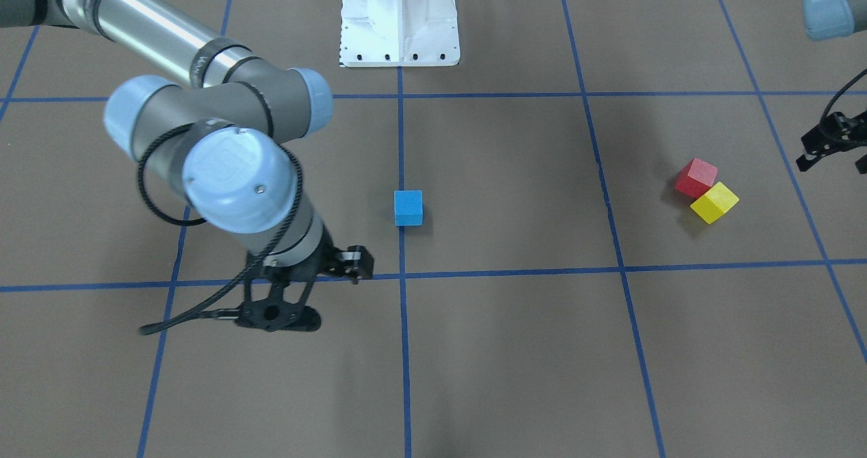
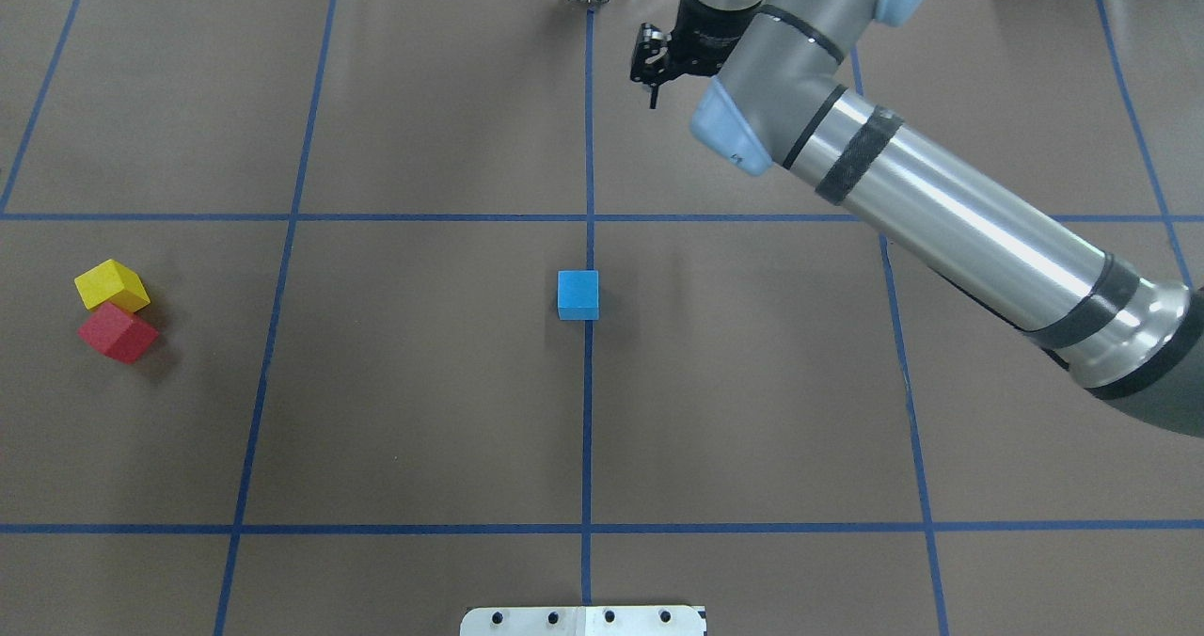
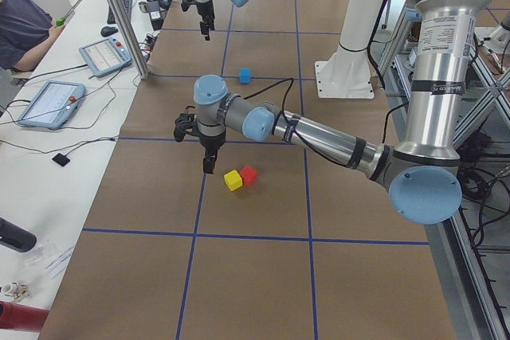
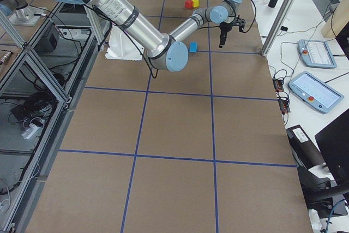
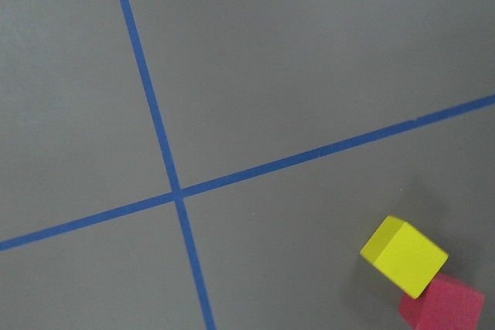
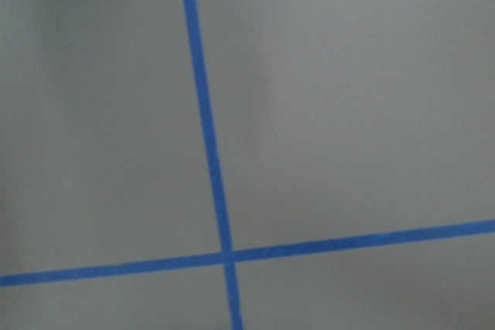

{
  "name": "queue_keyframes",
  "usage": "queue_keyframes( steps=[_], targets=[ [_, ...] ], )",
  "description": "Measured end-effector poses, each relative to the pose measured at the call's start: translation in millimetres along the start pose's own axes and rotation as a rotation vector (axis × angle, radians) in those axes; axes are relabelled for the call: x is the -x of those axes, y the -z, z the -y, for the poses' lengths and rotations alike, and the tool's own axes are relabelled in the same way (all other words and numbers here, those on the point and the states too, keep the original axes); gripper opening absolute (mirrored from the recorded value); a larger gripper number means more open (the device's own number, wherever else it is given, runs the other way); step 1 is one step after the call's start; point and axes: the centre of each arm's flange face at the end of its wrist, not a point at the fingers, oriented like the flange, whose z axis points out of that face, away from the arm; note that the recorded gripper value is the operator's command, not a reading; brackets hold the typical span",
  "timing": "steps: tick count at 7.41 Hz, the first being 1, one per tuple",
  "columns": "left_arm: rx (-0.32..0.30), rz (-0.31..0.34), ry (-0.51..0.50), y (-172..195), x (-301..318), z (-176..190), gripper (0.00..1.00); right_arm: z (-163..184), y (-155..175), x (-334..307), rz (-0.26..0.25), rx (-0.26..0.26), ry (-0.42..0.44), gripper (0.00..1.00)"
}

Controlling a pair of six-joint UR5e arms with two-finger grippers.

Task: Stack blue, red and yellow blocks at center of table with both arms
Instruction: 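Release the blue cube at center and withdraw the right gripper, then reach the left gripper to the red cube under the yellow cube and grasp it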

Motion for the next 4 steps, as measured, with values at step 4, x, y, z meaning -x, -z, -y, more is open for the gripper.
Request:
queue_keyframes(
  steps=[4],
  targets=[
    [-0.056,0.038,0.168,-71,-41,-78,0.98,28,2,-169,-0.069,-0.016,0.175,1.00]
  ],
)
